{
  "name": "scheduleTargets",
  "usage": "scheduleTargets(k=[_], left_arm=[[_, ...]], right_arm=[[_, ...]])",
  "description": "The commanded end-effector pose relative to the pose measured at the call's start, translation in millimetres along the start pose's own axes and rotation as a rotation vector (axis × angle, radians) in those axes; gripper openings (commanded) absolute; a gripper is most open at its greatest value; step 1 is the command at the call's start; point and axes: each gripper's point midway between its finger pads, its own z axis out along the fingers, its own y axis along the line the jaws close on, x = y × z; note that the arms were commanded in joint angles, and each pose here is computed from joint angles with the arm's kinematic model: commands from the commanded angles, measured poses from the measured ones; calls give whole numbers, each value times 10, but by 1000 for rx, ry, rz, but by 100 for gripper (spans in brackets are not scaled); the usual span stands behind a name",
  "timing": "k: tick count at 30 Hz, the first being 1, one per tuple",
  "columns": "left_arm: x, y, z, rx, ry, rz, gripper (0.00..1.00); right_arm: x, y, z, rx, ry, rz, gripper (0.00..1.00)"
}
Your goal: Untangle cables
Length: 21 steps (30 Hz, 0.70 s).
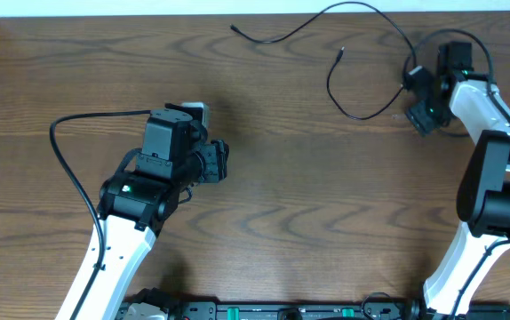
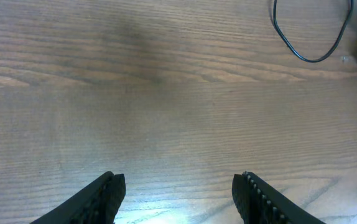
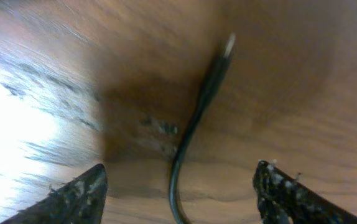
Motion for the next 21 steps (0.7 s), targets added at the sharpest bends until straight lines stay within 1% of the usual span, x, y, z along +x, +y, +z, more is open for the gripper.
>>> scheduleTargets(k=[1,3,4,6,7,8,9,10,11,13,14,15,16,18,20,21], left_arm=[[-55,-24,-34,11,-13,16,61],[-55,-24,-34,11,-13,16,61],[-55,-24,-34,11,-13,16,61],[-55,-25,-34,12,-13,16,61],[-54,-30,-34,14,-12,16,61],[-54,-30,-34,14,-12,16,61],[-54,-30,-34,14,-12,16,61],[-53,-30,-34,14,-12,16,61],[-53,-30,-34,14,-12,16,61],[-46,-28,-34,13,-9,15,61],[-44,-28,-34,13,-8,15,61],[-44,-28,-34,13,-8,15,61],[-45,-28,-34,13,-8,15,61],[-46,-27,-34,13,-9,15,61],[-45,-27,-34,13,-8,15,61],[-45,-28,-34,13,-8,15,61]], right_arm=[[106,69,88,-48,-31,7,68],[132,122,136,-80,-54,19,65],[139,153,156,-97,-65,23,61],[142,203,188,-122,-88,33,45],[145,210,203,-123,-92,49,33],[154,210,227,-119,-96,75,24],[158,214,246,-116,-99,93,18],[179,222,294,-110,-105,140,15],[200,232,328,-109,-104,163,15],[252,250,403,-107,-105,216,20],[291,251,448,-103,-106,255,27],[303,253,459,-102,-106,266,27],[343,236,498,-95,-112,316,28],[395,198,533,-86,-117,376,24],[453,154,553,-81,-117,434,23],[518,97,569,-77,-115,496,24]])
